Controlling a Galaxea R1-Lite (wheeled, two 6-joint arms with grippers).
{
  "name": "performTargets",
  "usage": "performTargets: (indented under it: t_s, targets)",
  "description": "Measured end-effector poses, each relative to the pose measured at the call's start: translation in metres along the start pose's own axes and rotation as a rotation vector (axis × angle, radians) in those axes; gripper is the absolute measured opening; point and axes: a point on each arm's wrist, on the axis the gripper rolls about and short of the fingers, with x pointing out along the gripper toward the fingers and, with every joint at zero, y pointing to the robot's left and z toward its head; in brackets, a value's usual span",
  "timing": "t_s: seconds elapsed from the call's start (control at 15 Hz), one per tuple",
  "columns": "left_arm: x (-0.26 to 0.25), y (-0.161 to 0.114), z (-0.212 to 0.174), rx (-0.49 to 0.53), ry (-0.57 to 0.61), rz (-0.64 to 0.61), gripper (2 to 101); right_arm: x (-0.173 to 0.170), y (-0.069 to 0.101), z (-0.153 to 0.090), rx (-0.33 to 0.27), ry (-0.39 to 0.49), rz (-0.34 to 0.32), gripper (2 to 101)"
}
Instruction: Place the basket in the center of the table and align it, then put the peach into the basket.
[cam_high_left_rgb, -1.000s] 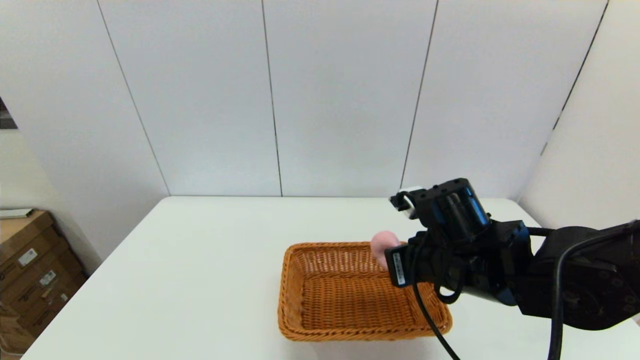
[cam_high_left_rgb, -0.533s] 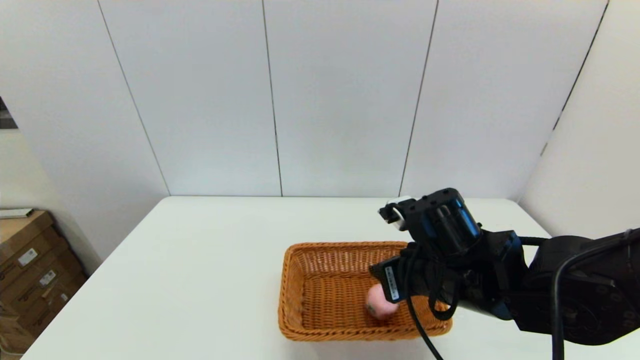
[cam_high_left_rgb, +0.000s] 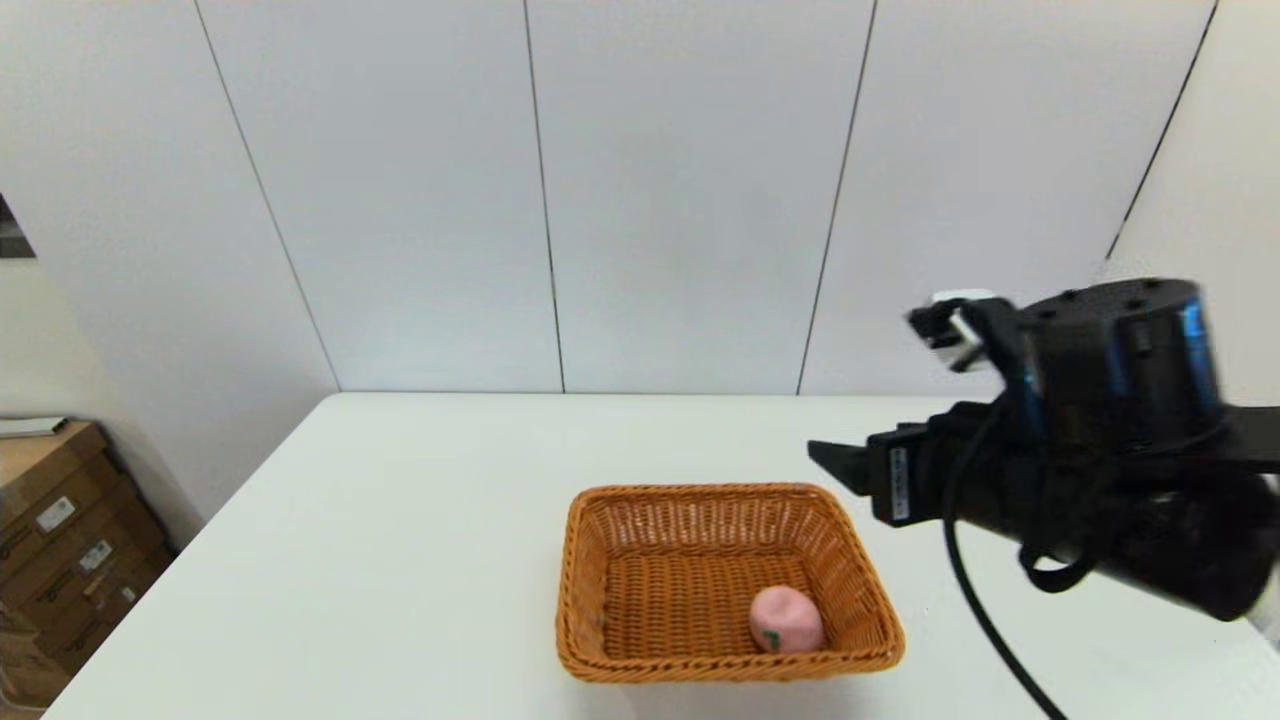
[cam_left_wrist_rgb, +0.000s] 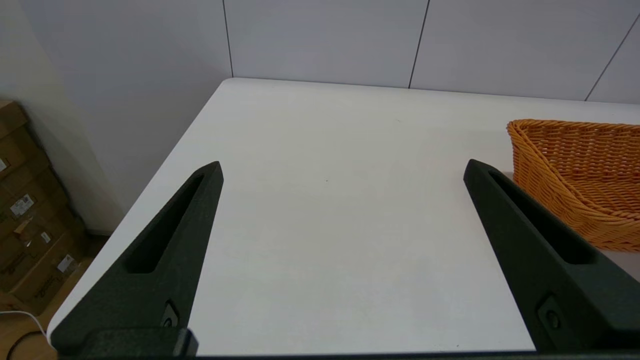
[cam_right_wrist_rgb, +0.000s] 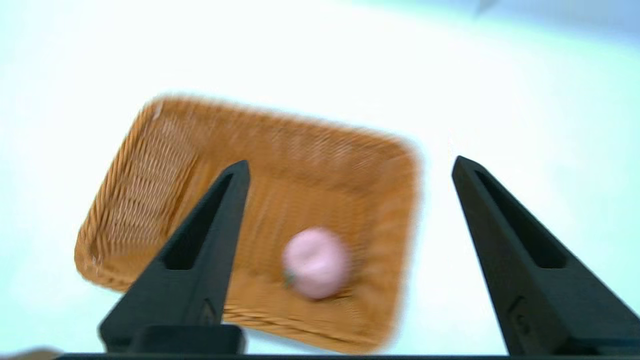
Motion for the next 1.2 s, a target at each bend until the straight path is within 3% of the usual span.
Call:
performTargets:
  t_s: [0.2, 0.47, 0.73, 0.87, 1.0, 1.2]
  targets:
    - [0.0, 0.0, 0.0, 0.0, 0.0, 0.0, 97.8, -0.059, -0.04, -0.01, -0.048, -0.118, -0.078, 86.8]
    - [0.0, 0.0, 0.0, 0.0, 0.0, 0.0, 97.8, -0.13, -0.084, -0.065, -0.153, -0.229, -0.27, 91.2]
    - [0.0, 0.0, 0.0, 0.0, 0.0, 0.0, 97.8, -0.178, -0.093, -0.126, -0.142, -0.324, -0.464, 94.0]
    - [0.0, 0.0, 0.0, 0.0, 0.0, 0.0, 97.8, -0.19, -0.091, -0.148, -0.129, -0.369, -0.524, 94.8]
    - [0.0, 0.0, 0.0, 0.001, 0.0, 0.0, 97.8, -0.193, -0.088, -0.168, -0.123, -0.42, -0.501, 95.5]
    - [0.0, 0.0, 0.0, 0.0, 0.0, 0.0, 97.8, -0.181, -0.086, -0.199, -0.129, -0.465, -0.377, 96.2]
